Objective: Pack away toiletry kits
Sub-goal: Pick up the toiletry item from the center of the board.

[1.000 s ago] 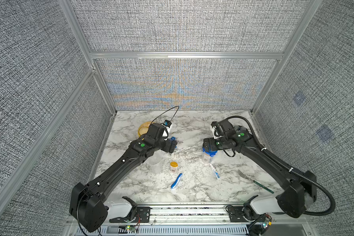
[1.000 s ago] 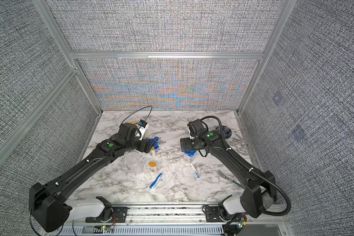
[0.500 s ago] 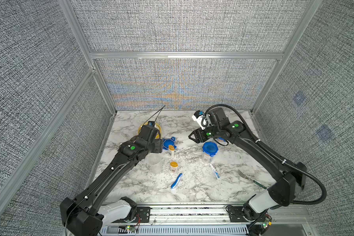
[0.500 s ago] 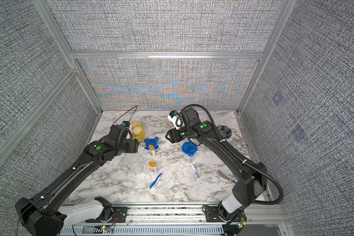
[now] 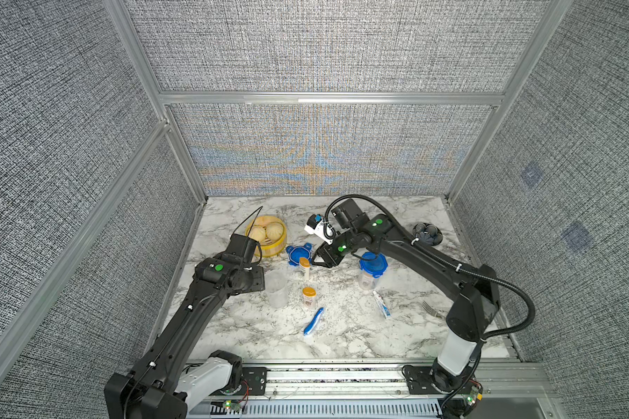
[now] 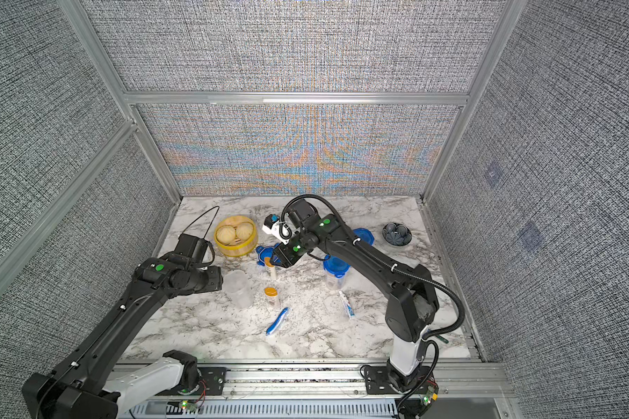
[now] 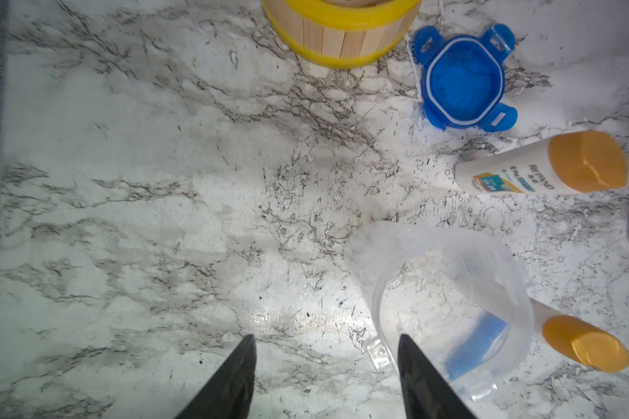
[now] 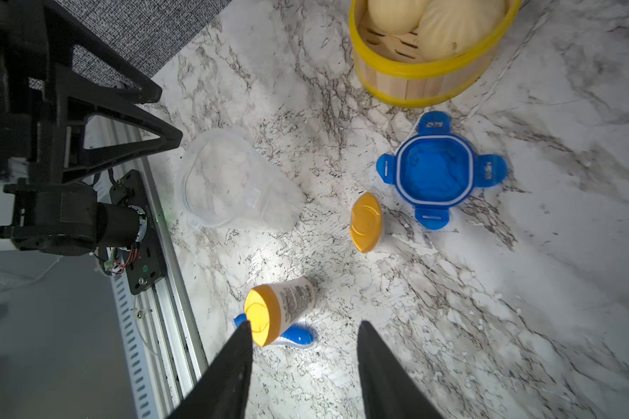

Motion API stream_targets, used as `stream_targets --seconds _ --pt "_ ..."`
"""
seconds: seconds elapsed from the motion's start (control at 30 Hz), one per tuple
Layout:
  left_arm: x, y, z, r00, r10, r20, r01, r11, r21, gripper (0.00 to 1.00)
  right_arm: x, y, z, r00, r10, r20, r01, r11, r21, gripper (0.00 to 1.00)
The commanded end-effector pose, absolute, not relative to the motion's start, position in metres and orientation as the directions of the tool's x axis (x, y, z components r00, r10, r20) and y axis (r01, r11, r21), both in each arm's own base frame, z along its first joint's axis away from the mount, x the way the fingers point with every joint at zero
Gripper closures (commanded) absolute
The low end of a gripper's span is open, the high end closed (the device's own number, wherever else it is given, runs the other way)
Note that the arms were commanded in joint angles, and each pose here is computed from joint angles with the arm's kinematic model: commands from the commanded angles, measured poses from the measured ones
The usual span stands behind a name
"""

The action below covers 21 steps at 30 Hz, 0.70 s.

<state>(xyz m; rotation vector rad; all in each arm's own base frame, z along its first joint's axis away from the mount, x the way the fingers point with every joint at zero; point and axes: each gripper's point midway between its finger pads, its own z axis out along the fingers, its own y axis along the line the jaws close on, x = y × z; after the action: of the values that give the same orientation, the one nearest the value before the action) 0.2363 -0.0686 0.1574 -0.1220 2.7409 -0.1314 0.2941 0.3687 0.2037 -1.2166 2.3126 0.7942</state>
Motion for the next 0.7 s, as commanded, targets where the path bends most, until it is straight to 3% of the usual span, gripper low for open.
stream_targets --seconds 0.0,0.27,0.67 --pt "0.242 -0.077 0.152 -0.92 -0.116 -0.375 -0.052 0.983 -0.178 0.4 0.295 0.378 0.188 -0.535 -0.643 -0.549 -0.84 0.477 0.26 0.52" --pt "0.247 -0.073 0.15 -0.898 -0.174 -0.405 -0.061 0.959 -0.276 0.4 0.321 0.388 0.155 -0.59 -0.669 -0.452 -0.788 0.599 0.141 0.56" --pt "0.252 -0.082 0.149 -0.893 -0.172 -0.416 -0.007 0.93 -0.368 0.41 0.33 0.4 0.128 -0.617 -0.679 -0.398 -0.766 0.634 0.106 0.62"
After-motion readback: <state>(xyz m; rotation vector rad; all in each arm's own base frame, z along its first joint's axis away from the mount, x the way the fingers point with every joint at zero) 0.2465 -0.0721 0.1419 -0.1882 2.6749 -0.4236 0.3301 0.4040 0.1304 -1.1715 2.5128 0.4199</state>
